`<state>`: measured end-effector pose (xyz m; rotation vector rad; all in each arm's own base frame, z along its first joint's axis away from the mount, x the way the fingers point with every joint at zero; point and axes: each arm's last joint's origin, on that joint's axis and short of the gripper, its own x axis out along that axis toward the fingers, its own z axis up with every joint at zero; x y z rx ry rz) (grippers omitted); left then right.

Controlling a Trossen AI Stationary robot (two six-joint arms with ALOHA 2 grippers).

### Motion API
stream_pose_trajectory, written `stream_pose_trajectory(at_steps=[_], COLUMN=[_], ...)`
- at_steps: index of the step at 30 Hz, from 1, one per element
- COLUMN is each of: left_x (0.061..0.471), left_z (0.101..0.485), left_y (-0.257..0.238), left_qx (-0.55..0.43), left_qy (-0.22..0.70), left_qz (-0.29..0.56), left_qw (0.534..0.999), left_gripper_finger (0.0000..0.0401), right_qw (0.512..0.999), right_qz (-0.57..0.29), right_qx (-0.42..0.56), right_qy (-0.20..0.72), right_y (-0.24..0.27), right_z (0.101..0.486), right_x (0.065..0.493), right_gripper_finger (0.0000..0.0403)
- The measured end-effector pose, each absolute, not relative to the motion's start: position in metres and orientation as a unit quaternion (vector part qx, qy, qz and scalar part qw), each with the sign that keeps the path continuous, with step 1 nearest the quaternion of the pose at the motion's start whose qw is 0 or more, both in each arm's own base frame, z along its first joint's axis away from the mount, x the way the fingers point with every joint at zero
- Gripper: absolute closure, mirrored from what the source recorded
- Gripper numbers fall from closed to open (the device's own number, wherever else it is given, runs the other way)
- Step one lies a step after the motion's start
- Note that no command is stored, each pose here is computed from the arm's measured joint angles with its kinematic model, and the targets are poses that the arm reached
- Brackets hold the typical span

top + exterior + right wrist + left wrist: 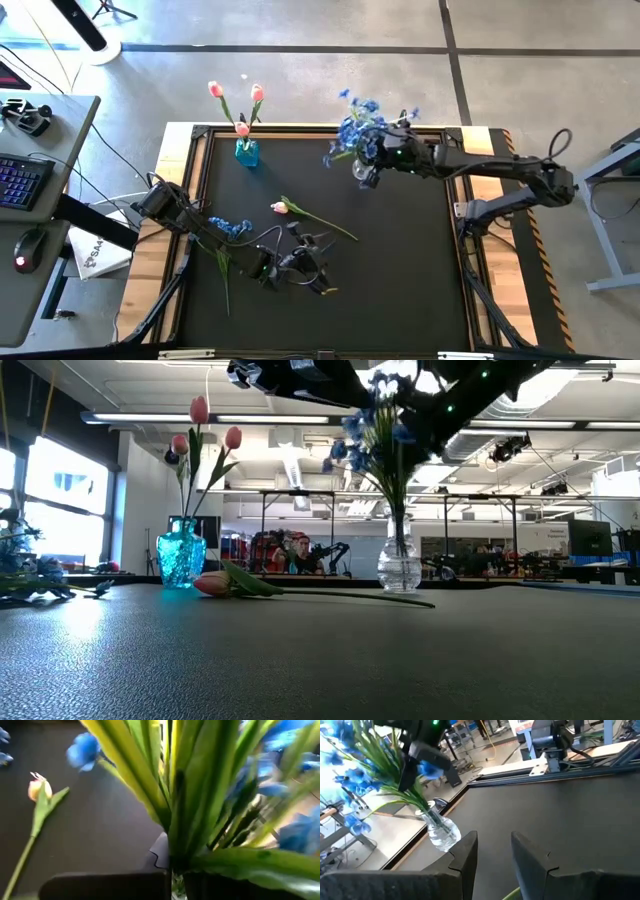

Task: Sort flowers into vase by color
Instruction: Put the blue flowers into the transparent flower vase

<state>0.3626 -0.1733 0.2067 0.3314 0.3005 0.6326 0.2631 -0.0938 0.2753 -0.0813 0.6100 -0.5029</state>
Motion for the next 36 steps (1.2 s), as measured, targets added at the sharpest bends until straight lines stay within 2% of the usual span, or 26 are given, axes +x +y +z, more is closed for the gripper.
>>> stream_pose_trajectory(at_steps=[10, 20, 23, 30, 33, 36], left_x=[0.363, 0.363, 0.363, 0.363, 0.363, 0.363], left_z=[0.207, 0.207, 0.207, 0.207, 0.207, 0.208], left_y=[-0.173, -0.173, -0.173, -0.173, -0.173, -0.173], left_qx=[0.161, 0.157, 0.157, 0.157, 0.157, 0.153], left_qy=[0.147, 0.146, 0.146, 0.146, 0.145, 0.142], left_qz=[0.308, 0.307, 0.307, 0.307, 0.307, 0.306], left_qw=[0.926, 0.927, 0.927, 0.927, 0.927, 0.929], left_gripper_finger=[0.0295, 0.0295, 0.0295, 0.0295, 0.0295, 0.0295], right_qw=[0.914, 0.912, 0.916, 0.929, 0.931, 0.931], right_qz=[-0.244, -0.239, -0.241, -0.241, -0.240, -0.240], right_qx=[-0.037, -0.049, -0.049, -0.051, -0.052, -0.052], right_qy=[0.323, 0.330, 0.317, 0.276, 0.269, 0.269], right_y=[-0.097, -0.095, -0.092, -0.084, -0.082, -0.083], right_z=[0.261, 0.267, 0.277, 0.298, 0.301, 0.300], right_x=[0.271, 0.263, 0.255, 0.240, 0.239, 0.241], right_gripper_finger=[0.0319, 0.0199, 0.0176, 0.0176, 0.0206, 0.0256])
